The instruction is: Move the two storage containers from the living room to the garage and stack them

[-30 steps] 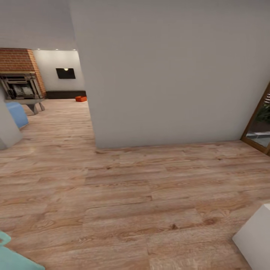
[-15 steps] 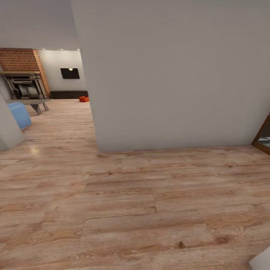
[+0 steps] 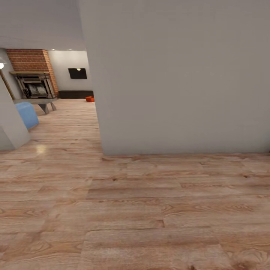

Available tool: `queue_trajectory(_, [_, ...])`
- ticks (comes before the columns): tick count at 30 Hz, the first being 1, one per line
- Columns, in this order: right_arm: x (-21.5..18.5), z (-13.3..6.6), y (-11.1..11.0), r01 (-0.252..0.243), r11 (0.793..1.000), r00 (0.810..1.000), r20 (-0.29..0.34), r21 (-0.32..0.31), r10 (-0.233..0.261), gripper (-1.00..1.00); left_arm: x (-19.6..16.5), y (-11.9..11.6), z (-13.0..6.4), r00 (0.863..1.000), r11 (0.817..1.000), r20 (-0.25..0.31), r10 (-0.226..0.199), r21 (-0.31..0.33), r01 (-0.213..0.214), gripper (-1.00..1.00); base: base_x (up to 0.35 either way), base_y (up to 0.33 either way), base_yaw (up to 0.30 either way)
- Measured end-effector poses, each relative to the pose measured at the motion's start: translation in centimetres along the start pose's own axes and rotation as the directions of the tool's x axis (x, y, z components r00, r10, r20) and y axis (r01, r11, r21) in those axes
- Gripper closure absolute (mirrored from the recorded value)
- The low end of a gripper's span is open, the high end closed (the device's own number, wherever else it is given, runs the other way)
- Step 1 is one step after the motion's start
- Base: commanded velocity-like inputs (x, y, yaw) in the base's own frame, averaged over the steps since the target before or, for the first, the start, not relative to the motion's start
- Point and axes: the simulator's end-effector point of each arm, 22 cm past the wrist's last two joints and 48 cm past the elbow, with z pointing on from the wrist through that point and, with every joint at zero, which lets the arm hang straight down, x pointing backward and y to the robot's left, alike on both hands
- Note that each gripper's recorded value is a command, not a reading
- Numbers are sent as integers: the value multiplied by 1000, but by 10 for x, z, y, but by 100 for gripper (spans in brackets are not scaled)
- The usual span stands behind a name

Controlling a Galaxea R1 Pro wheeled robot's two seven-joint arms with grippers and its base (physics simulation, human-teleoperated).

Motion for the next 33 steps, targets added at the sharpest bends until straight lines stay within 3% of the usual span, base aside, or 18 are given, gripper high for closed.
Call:
queue_trajectory(15, [0, 0, -2, -2, 1000, 1000, 0, 5, 2, -100, 0, 0, 0, 1000, 1000, 1, 0, 0, 0, -100, 344, 13, 82])
queue_trajectory(33, [0, 0, -15, -8, 1000, 1000, 0, 25, 8, -100, 0, 0, 0, 1000, 1000, 2, 0, 0, 0, -100, 344, 0, 7])
